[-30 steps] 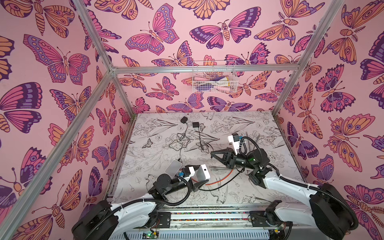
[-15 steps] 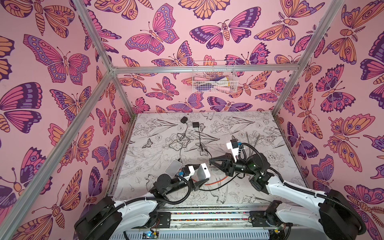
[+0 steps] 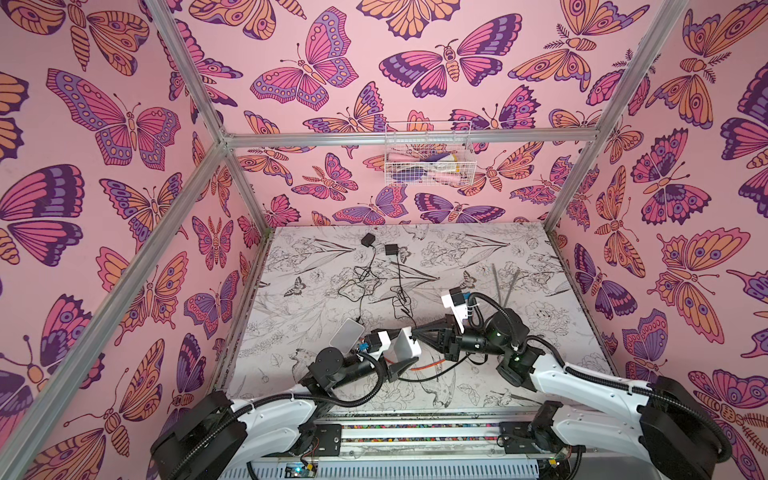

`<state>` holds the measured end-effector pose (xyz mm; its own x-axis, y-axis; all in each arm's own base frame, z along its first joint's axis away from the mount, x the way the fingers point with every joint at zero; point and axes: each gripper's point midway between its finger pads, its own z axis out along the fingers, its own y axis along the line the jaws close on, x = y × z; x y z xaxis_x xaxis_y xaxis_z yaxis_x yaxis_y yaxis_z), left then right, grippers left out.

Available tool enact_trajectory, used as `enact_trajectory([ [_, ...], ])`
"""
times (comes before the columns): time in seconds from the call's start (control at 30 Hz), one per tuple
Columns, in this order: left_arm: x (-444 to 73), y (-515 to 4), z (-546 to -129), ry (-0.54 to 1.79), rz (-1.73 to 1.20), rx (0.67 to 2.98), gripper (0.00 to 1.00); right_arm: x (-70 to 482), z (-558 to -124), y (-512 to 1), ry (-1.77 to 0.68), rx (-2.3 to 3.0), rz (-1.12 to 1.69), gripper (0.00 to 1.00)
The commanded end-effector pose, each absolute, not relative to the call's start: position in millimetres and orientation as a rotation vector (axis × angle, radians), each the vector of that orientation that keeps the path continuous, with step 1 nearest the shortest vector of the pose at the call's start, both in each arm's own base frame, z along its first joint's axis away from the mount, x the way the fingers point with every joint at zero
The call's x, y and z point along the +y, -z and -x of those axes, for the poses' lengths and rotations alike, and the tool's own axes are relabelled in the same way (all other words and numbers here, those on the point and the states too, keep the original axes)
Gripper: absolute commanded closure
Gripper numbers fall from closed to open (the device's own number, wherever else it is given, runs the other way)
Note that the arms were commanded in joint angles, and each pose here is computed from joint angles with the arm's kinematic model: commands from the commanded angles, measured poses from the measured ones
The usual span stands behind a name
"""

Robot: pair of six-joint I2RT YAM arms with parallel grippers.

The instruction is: Insert the plug into the switch port

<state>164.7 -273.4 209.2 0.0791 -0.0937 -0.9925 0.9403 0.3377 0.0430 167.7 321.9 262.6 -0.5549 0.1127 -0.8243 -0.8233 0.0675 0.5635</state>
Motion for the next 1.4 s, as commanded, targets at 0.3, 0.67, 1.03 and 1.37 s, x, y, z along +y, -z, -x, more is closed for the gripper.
enact_trajectory([
  [0.3, -271.9, -231.1, -159.6, 0.976, -0.889, 1.151, 1.00, 328.5, -183.6, -266.1, -1.523, 1.593, 0.686, 1.00],
  [0.67, -270.0, -232.2, -160.0, 0.982, -0.872, 1.161, 1.00, 331.7, -184.0, -257.3, -1.513, 1.613, 0.686, 1.00],
  [1.03, -267.0, -235.4, -163.4, 0.987, -0.833, 1.182, 1.00, 337.6, -179.9, -237.3, -1.472, 1.664, 0.707, 1.00],
  [1.37, -259.4, -238.2, -163.3, 0.955, -0.809, 1.173, 1.00, 333.2, -180.4, -233.5, -1.433, 1.681, 0.704, 1.00],
])
